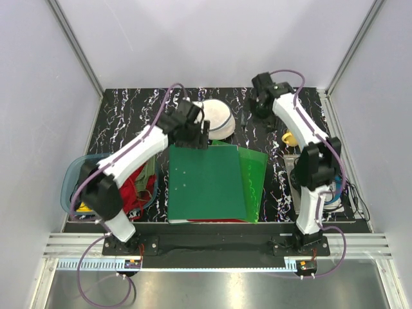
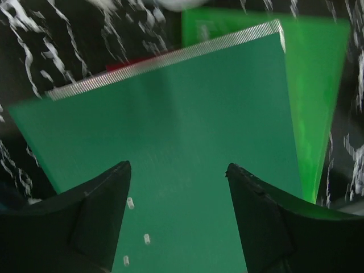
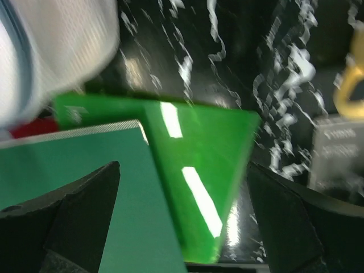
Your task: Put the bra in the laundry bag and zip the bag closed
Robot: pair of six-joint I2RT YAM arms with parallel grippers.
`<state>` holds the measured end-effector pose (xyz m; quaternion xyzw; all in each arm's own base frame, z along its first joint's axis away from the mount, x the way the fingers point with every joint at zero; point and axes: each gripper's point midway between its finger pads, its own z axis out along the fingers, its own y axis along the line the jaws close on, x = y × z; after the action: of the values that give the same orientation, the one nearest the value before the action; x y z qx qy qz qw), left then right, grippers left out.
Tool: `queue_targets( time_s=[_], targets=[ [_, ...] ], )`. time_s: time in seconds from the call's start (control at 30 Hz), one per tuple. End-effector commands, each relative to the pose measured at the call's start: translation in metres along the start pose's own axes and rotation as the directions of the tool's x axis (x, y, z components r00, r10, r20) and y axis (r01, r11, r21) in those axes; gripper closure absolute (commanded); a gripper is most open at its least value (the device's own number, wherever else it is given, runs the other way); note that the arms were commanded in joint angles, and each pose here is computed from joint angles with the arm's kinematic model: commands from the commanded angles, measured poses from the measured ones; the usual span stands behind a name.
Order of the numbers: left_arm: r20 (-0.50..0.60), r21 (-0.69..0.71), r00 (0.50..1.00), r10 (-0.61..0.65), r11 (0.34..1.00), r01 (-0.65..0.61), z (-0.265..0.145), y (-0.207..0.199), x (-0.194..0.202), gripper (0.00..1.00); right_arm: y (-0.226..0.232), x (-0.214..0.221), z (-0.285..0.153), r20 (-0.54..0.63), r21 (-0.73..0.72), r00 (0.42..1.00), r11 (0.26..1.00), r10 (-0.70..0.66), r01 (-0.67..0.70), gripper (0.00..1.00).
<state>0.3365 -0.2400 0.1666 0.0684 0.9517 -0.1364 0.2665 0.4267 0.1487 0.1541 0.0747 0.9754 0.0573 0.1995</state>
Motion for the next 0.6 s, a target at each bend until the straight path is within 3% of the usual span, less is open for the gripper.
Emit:
queue_targets(
  time_s=[0.0,0.03,0.07,0.13,0.17,0.2,0.23,0.27,0.33,0.4,0.43,0.47,0.53,0.57],
  targets=[
    [0.104,-0.067,0.987,0.122,0.991,-0.115,-0.055,0.009,0.021,0.23,-0.013,0.052,-0.074,0.125,0.190,0.967,0.962,-0.221,0.195,0.00],
    [0.116,-0.058,0.984,0.133,0.990,-0.127,-0.067,0.013,0.037,0.20,-0.008,0.057,-0.077,0.166,0.171,0.962,0.967,-0.217,0.188,0.00],
    [0.148,-0.020,0.979,0.140,0.990,-0.139,-0.076,0.008,0.042,0.17,-0.017,0.085,-0.065,0.127,0.171,0.971,0.969,-0.202,0.179,0.00],
    [0.186,0.070,0.975,0.122,0.988,-0.137,-0.091,0.012,0.076,0.09,0.005,0.096,-0.089,0.259,-0.021,0.957,0.989,-0.134,0.144,0.00],
    [0.254,0.135,0.962,0.097,0.982,-0.134,-0.096,0.006,0.074,0.06,0.001,0.132,-0.072,0.192,-0.086,0.977,0.990,-0.097,0.115,0.00],
    [0.269,0.180,0.961,0.069,0.976,-0.120,-0.096,0.006,0.086,0.02,0.004,0.137,-0.098,0.263,-0.197,0.964,0.976,-0.042,0.096,0.00],
    [0.299,0.227,0.953,0.042,0.967,-0.114,-0.099,0.012,0.107,0.01,0.004,0.155,-0.084,0.269,-0.261,0.963,0.962,-0.004,0.077,0.00],
    [0.307,0.301,0.952,0.018,0.947,-0.115,-0.101,0.005,0.116,0.01,0.009,0.160,-0.112,0.316,-0.394,0.944,0.918,0.098,0.037,0.00],
    [0.303,0.390,0.952,-0.042,0.917,-0.084,-0.107,0.000,0.133,0.01,0.004,0.177,-0.104,0.327,-0.486,0.922,0.873,0.208,-0.025,0.00],
    [0.343,0.459,0.933,-0.108,0.886,-0.066,-0.116,0.001,0.143,0.01,0.002,0.183,-0.134,0.344,-0.626,0.877,0.778,0.334,-0.051,0.00],
    [0.361,0.477,0.924,-0.127,0.877,-0.065,-0.119,0.002,0.145,0.01,-0.003,0.194,-0.123,0.326,-0.642,0.873,0.763,0.362,-0.077,0.00],
    [0.418,0.517,0.894,-0.161,0.851,-0.089,-0.131,0.002,0.145,0.01,-0.006,0.197,-0.140,0.309,-0.712,0.840,0.694,0.445,-0.106,0.00],
    [0.474,0.572,0.852,-0.223,0.814,-0.105,-0.147,0.001,0.142,0.01,-0.009,0.214,-0.129,0.230,-0.758,0.833,0.630,0.504,-0.172,0.00],
    [0.471,0.588,0.850,-0.238,0.803,-0.101,-0.139,0.002,0.150,0.01,-0.012,0.217,-0.142,0.226,-0.807,0.813,0.571,0.537,-0.152,0.00]
  ],
)
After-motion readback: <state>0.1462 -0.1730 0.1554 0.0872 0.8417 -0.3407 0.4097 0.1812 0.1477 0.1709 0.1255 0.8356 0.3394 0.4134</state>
